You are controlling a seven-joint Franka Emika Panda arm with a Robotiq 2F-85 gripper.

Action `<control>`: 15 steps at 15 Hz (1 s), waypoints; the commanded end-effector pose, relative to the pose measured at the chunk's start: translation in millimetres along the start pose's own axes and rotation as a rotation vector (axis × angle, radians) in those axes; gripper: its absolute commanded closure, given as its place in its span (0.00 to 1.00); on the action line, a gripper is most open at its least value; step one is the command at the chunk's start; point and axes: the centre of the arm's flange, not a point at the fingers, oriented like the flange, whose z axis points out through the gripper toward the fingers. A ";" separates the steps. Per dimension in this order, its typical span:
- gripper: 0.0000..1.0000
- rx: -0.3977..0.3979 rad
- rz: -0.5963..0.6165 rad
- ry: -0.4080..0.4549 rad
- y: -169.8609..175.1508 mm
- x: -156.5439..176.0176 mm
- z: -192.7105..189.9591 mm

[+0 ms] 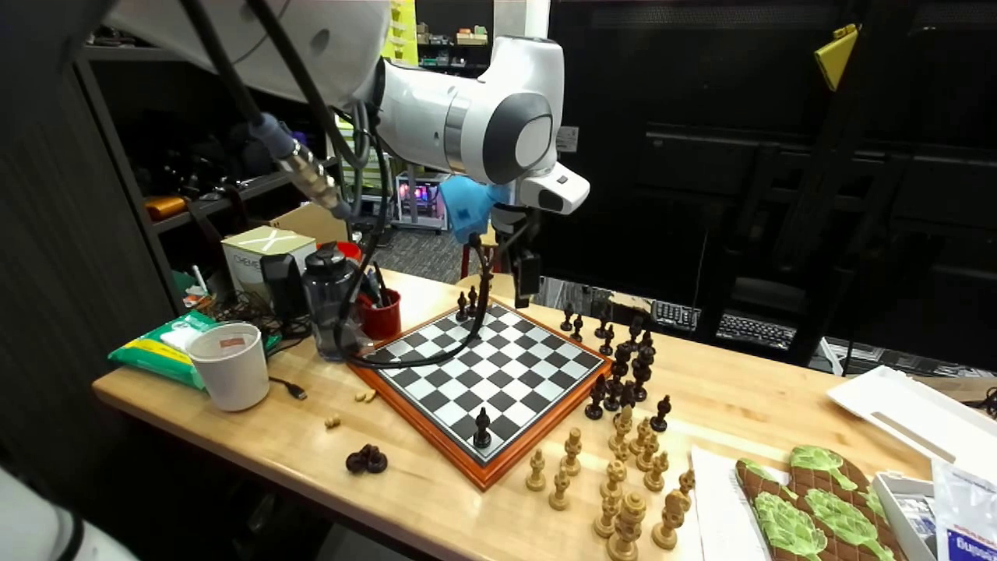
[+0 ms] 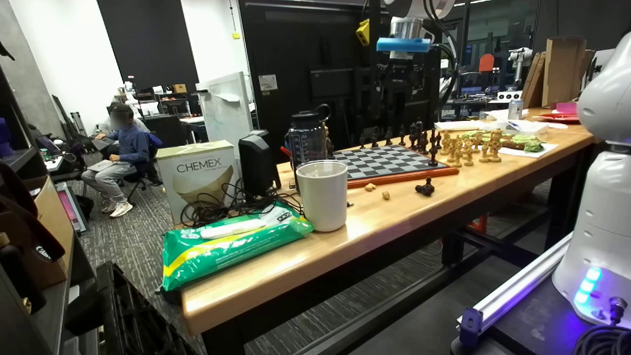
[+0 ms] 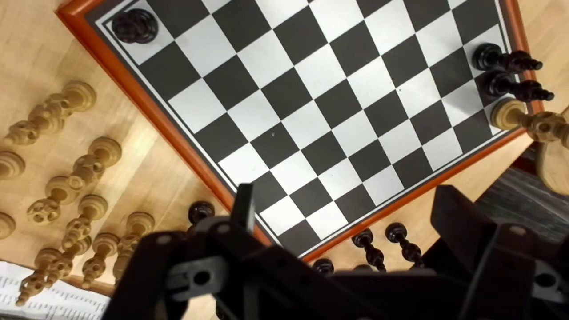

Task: Pick the black bishop and set it next to the left of the black rook

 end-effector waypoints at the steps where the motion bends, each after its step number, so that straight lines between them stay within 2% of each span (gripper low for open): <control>1: 0.00 0.014 0.092 0.045 0.9 -6.7 -4.3; 7: 0.00 0.012 0.235 0.065 -12.1 -6.8 5.1; 10: 0.00 -0.003 0.234 0.055 -23.5 -10.0 8.2; 15: 0.00 -0.075 0.244 0.002 -30.4 -1.3 7.2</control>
